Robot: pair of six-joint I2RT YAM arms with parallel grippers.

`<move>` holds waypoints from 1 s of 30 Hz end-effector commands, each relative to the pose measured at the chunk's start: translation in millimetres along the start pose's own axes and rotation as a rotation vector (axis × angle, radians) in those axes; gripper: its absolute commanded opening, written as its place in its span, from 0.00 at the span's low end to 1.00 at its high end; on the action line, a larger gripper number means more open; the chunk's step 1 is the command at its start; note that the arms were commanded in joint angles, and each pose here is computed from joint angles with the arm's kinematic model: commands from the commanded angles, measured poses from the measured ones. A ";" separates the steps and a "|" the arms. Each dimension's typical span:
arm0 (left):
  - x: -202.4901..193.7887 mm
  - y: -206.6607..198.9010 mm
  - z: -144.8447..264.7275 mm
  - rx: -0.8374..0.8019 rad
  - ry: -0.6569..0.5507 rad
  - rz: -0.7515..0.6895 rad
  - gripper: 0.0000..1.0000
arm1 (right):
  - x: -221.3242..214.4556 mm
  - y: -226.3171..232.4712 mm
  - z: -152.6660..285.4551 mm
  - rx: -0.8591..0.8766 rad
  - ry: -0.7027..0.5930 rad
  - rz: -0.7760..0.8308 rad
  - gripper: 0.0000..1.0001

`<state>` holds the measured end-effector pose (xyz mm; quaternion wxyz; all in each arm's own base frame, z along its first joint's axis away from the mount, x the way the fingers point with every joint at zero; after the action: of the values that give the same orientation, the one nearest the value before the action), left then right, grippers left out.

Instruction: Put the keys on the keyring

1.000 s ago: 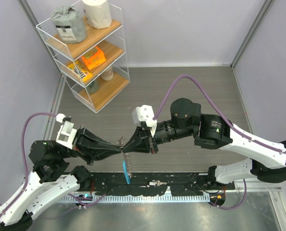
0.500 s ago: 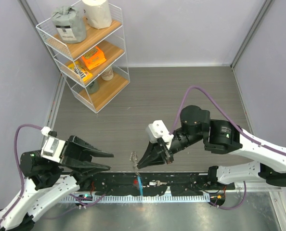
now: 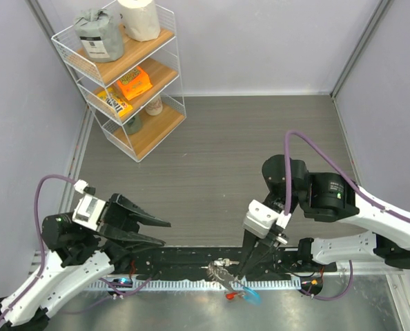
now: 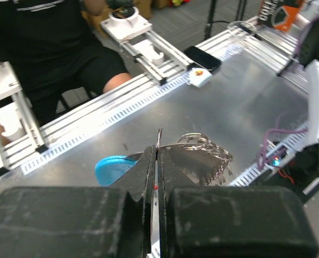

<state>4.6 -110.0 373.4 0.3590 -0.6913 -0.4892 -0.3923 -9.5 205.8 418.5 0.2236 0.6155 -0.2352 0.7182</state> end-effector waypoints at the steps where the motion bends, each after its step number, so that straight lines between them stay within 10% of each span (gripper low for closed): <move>1: 0.8 1.0 -2.8 -0.042 -0.015 -0.019 0.45 | 17.0 24.1 5.7 0.187 -0.092 0.118 0.06; 30: -1.1 14.2 -14.3 -0.073 0.002 0.054 0.46 | 7.0 40.8 6.2 0.180 -0.170 0.024 0.06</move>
<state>18.4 -129.1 369.1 0.3667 -0.7141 -0.4499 -0.3913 -30.0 172.5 417.1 0.1467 0.6903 -0.1740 0.6868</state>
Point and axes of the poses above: each gripper's point midway between its finger pads, its own z axis back along the fingers, its own y axis along the line the jaws close on, x = y × z, the point moved 10 cm from there along z, back along the fingers, and after that the axes turned 4 degrees about z, right-handed, at the moved point
